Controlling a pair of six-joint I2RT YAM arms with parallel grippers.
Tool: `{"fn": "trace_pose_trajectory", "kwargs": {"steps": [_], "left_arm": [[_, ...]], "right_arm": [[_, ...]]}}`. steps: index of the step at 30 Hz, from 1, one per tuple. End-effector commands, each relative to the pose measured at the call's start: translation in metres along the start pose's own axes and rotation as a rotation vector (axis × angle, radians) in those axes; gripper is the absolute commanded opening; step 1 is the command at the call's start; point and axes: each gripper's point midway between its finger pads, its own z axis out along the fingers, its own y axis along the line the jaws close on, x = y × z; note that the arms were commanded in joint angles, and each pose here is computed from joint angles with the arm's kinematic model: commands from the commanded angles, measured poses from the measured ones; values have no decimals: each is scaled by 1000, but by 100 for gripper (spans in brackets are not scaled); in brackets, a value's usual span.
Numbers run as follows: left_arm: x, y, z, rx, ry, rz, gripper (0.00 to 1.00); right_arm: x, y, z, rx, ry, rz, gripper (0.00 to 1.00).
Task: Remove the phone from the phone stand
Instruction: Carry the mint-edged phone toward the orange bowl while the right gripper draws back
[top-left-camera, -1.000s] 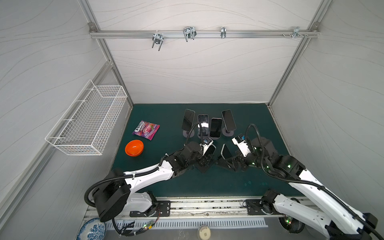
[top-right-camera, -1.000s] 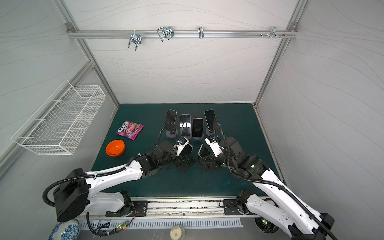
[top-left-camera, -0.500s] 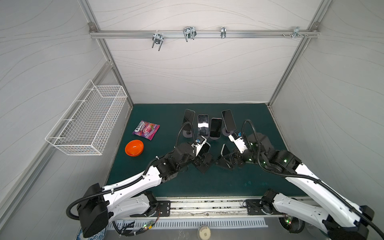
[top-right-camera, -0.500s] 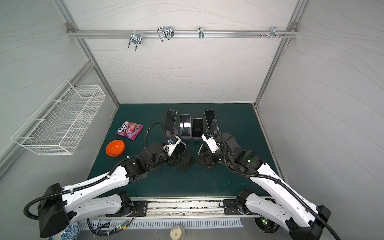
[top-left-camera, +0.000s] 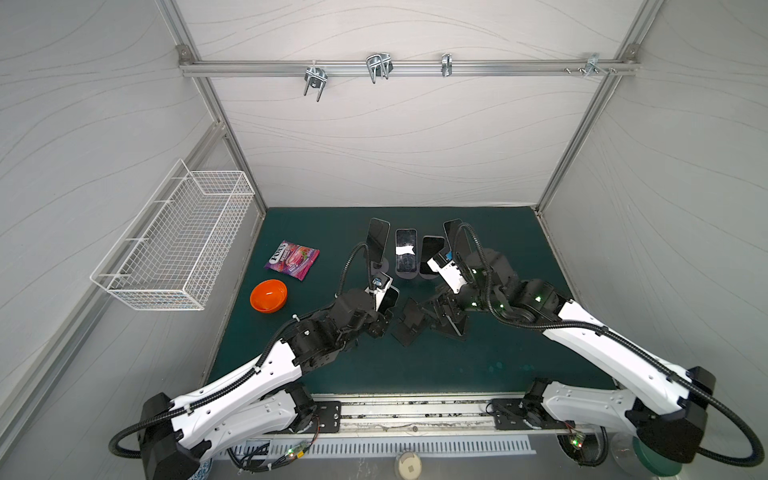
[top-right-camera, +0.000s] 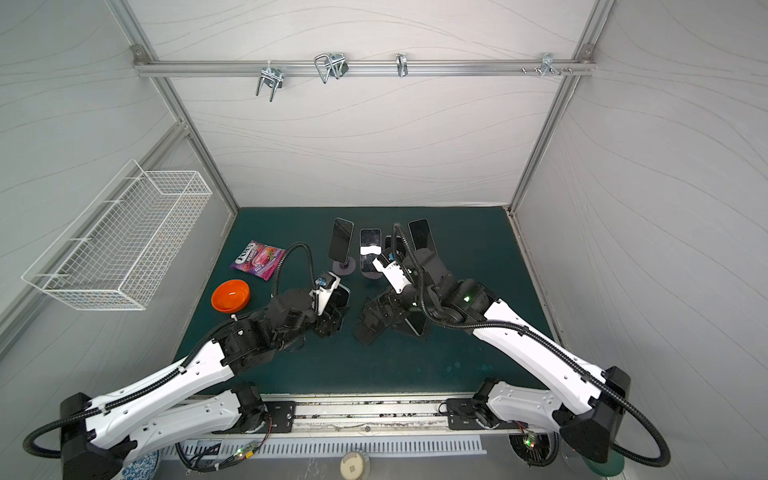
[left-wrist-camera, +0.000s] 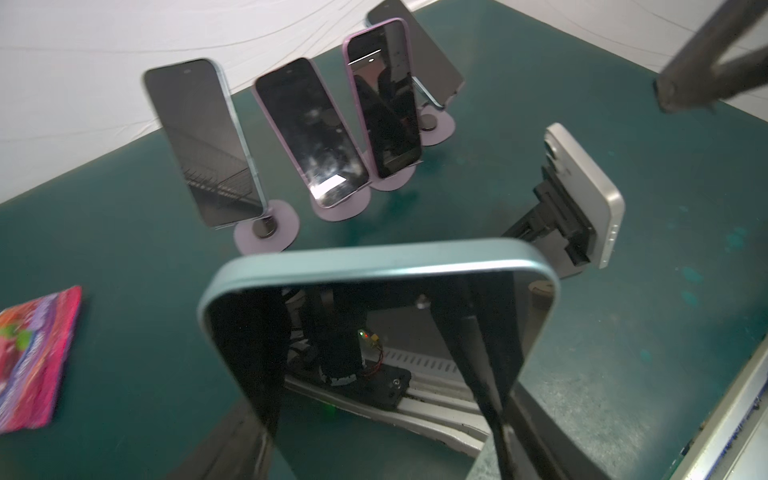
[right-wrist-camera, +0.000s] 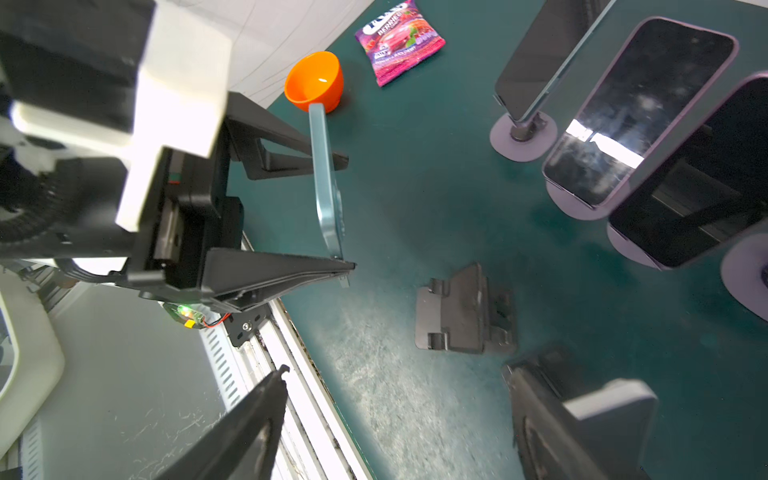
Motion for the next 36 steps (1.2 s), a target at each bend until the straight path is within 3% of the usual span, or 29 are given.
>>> {"fn": "trace_pose_trajectory", "kwargs": {"steps": [1,9,30,36], "left_arm": [[-15,19,-19,-81,-18,-103,63],[6,43,-17,-121,85,-269,57],[39,101,-6,-205,243,-312,55],[48,111,1,-197,289,-341,54]], "right_arm": [[-15,16,3,-49,-48,-32,85],[-13,36,12,-72,-47,-67,84],[-19,74,16,-154,-18,-97,83],[-25,80,26,-174,24,-47,83]]}}
